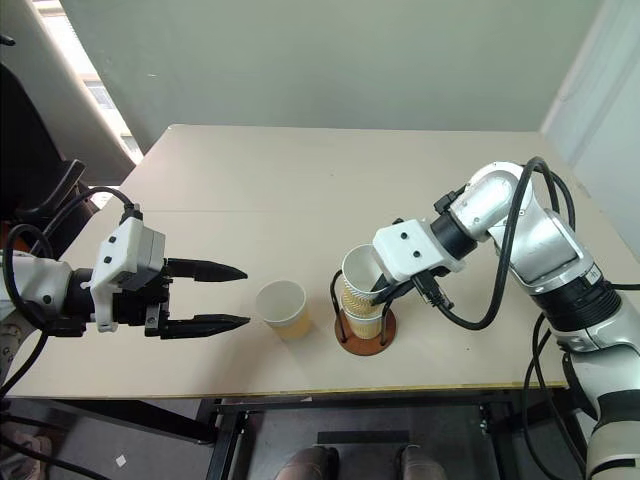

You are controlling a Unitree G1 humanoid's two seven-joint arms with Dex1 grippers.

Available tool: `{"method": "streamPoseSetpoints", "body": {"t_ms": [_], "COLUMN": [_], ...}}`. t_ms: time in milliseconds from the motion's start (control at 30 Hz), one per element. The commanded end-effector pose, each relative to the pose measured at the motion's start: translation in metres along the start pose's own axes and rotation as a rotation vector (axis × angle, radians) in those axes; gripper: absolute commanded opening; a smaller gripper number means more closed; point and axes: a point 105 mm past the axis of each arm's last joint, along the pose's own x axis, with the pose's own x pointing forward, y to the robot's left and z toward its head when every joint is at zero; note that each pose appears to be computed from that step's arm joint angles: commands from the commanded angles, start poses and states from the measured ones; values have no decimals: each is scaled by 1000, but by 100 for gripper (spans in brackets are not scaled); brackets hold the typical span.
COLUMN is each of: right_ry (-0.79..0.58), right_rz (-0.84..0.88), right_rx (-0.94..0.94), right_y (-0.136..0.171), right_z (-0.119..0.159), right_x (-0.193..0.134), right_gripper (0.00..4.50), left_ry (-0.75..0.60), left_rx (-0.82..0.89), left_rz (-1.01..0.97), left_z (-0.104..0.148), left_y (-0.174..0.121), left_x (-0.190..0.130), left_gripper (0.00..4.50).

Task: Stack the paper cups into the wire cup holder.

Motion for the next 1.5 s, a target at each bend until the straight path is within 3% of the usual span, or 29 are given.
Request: {"method": "streamPoseSetpoints", "body": {"t_ms": [33, 233, 367, 467, 633, 1033, 1133, 1400, 1500], "right_ry": [16, 19, -20, -148, -315, -334, -324, -315, -311], "right_rz": [-4, -40, -166, -329, -542, -492, -483, -501, -505], "right_rx": [-28, -12, 61, 176, 331, 368, 367, 373, 374], "right_y": [-1, -3, -14, -27, -44, -28, -26, -26, -27], "right_z": [3, 5, 6, 9, 12, 17, 17, 14, 12], "right_x": [-3, -9, -30, -54, -73, -61, -60, -62, -64], "right_gripper": [95, 305, 442, 449, 449, 449, 450, 450, 450], "left_ry": [16, 45, 92, 113, 163, 282, 270, 265, 256], "left_rx": [48, 65, 125, 146, 175, 210, 212, 214, 218], "left_rz": [31, 48, 155, 183, -9, -175, -210, -229, -236], "left_z": [4, -1, -8, -11, -18, -41, -40, -39, -37], "left_y": [6, 19, 49, 71, 66, 68, 63, 60, 60], "left_x": [-5, -5, -2, 10, 48, 74, 76, 73, 71], "left_gripper": [346, 346, 346, 346, 346, 346, 287, 4, 4]}}
